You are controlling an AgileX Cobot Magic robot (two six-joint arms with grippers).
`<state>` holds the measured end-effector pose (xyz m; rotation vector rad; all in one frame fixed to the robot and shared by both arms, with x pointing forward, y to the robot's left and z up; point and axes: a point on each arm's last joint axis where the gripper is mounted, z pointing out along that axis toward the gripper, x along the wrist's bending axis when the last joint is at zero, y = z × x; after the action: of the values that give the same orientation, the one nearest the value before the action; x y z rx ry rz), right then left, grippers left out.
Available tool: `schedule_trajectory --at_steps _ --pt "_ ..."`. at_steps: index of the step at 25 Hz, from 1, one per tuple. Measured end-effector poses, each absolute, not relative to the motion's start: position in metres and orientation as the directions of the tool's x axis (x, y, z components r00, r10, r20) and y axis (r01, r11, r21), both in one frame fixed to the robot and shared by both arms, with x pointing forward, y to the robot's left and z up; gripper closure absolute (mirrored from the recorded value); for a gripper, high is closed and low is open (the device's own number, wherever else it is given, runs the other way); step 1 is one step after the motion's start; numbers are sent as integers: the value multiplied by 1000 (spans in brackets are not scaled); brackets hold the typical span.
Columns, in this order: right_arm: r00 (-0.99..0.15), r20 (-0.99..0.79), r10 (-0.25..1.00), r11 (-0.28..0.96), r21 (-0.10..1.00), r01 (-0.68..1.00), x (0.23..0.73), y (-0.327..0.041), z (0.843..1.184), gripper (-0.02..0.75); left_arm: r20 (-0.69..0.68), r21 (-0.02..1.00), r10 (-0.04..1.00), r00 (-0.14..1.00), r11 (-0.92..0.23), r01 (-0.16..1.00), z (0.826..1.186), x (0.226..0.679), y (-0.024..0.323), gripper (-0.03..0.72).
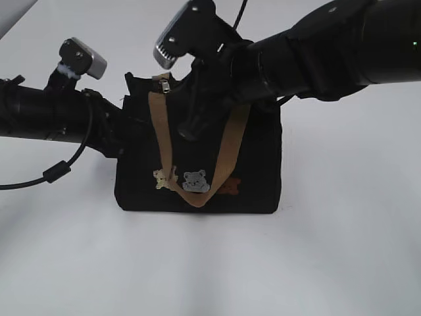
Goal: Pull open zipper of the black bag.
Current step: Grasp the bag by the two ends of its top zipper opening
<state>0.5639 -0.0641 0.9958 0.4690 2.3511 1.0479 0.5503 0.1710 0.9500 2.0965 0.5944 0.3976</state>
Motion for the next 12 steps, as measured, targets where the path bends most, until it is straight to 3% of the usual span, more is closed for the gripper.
schedule_trajectory --at_steps 3,7,12 --pt "-786 -229 574 564 807 176 566 -74 1008 738 54 836 550 833 -481 263 950 550 171 624" --pt "-734 -58 677 415 854 315 579 -116 1029 738 55 836 551 833 -482 264 950 550 171 624" --pt "-582 240 777 208 775 597 590 -189 1033 738 53 837 552 832 -479 265 950 550 171 624"
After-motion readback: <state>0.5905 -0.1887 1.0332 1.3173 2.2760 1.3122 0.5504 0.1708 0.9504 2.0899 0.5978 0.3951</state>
